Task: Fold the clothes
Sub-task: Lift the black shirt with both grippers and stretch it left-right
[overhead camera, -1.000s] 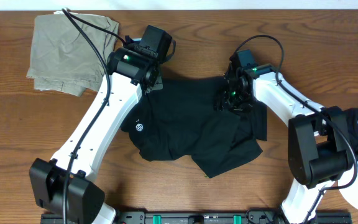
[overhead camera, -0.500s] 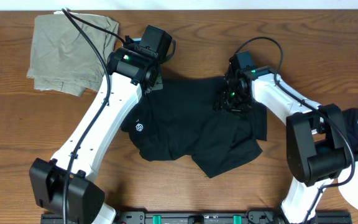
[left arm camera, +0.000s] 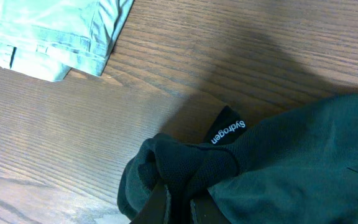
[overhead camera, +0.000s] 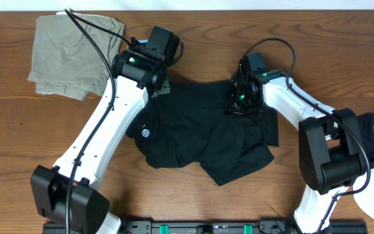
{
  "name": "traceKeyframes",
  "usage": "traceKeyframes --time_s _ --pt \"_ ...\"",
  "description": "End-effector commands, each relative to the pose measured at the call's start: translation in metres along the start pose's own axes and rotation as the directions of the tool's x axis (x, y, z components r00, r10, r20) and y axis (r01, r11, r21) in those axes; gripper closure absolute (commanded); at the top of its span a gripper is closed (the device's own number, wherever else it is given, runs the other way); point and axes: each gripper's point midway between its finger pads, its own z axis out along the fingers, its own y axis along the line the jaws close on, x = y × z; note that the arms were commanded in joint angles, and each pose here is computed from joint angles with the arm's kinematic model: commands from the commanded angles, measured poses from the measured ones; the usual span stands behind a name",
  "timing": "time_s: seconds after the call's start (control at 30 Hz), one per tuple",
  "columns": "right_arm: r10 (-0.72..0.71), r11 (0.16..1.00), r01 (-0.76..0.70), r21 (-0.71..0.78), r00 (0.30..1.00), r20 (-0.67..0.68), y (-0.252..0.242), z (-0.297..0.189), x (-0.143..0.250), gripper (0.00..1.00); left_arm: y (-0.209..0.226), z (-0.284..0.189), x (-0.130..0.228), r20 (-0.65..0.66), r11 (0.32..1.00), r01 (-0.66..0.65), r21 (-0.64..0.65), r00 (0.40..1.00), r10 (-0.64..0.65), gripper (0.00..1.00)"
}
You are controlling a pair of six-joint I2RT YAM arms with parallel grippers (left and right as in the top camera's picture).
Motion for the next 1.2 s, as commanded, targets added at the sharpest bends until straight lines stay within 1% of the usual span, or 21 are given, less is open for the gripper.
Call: traceKeyframes --time_s 0.0,0.03,0.07,0.17,0.3,0.37,0.5,0.77,0.83,0.97,1.17 --pt "-0.001 1.000 0.001 -0.015 1.000 -0.017 0.004 0.005 0.004 0.93 0.003 0.005 0.001 -0.007 1.000 -0.010 -0.017 1.000 0.009 0.94" --pt "0.002 1.000 -0.002 -0.011 1.000 -0.015 0.004 0.005 0.004 0.98 0.003 0.005 0.001 -0.007 1.000 -0.010 -0.017 1.000 0.009 0.94" --pt "0.003 1.000 -0.003 -0.010 1.000 -0.015 0.003 0.004 0.004 0.99 0.003 0.005 0.001 -0.007 1.000 -0.010 -0.017 1.000 0.009 0.94" --pt "0.007 1.000 -0.007 -0.008 1.000 -0.011 0.002 0.003 0.003 0.99 0.003 0.005 0.001 -0.007 1.000 -0.017 -0.017 1.000 0.017 0.94" --pt "0.015 1.000 -0.015 -0.014 1.000 0.014 0.002 -0.011 -0.005 0.99 0.003 0.003 -0.001 0.000 0.997 -0.078 -0.013 0.997 0.078 0.94" --pt "0.017 1.000 -0.016 -0.024 0.999 0.046 0.005 -0.028 -0.011 0.99 0.005 -0.004 -0.003 0.011 0.996 -0.088 -0.007 0.996 0.088 0.94" --pt "0.008 0.999 -0.002 -0.048 0.992 0.128 0.013 -0.067 -0.018 0.99 0.011 -0.027 -0.009 0.065 0.998 -0.066 0.020 0.996 0.065 0.94" --pt "-0.031 0.996 0.051 -0.077 0.969 0.244 0.033 -0.134 -0.008 0.99 0.024 -0.060 -0.008 0.124 0.998 -0.045 0.052 0.991 0.039 0.94" --pt "-0.037 0.996 0.057 -0.064 0.961 0.275 0.034 -0.148 -0.005 0.99 0.028 -0.069 -0.008 0.139 0.997 -0.039 0.060 0.990 0.031 0.94" --pt "-0.047 0.999 0.042 0.021 0.935 0.352 0.024 -0.178 0.001 0.99 0.038 -0.094 -0.007 0.193 0.995 -0.018 0.094 0.981 0.000 0.94" --pt "-0.063 0.998 0.061 0.019 0.893 0.446 0.029 -0.223 0.018 0.99 0.062 -0.146 -0.003 0.309 0.986 0.016 0.165 0.949 -0.067 0.94"
